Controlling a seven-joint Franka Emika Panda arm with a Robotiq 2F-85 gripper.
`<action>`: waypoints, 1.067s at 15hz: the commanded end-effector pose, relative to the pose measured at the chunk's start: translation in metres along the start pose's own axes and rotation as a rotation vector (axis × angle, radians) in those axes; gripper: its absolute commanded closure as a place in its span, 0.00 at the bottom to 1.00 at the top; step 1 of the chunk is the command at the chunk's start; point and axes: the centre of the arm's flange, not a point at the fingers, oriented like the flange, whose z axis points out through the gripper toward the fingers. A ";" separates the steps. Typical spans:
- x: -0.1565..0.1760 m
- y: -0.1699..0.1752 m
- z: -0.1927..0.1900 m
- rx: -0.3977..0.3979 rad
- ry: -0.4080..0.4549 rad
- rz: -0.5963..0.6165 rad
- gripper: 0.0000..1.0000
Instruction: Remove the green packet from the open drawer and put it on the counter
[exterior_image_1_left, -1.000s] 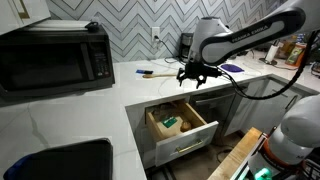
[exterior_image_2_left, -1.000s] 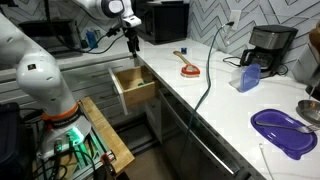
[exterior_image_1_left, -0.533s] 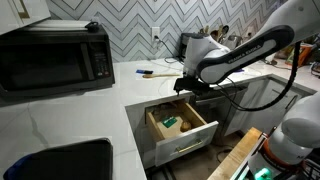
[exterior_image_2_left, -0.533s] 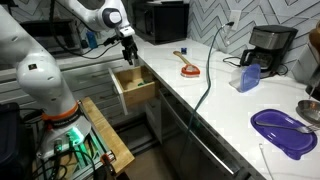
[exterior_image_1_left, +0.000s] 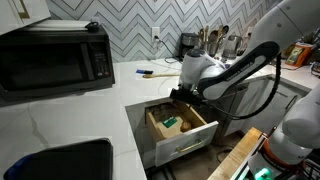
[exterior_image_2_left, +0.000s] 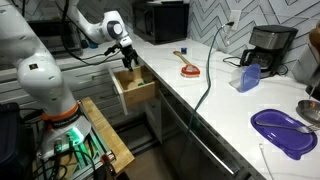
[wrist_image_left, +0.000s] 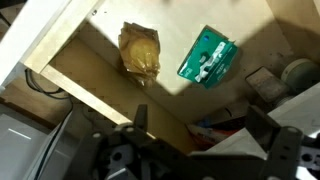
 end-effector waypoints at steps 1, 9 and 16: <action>-0.006 -0.004 0.036 0.011 -0.009 0.022 0.00; -0.003 0.000 0.033 -0.009 -0.023 0.005 0.00; -0.022 -0.015 0.055 0.009 0.000 0.005 0.00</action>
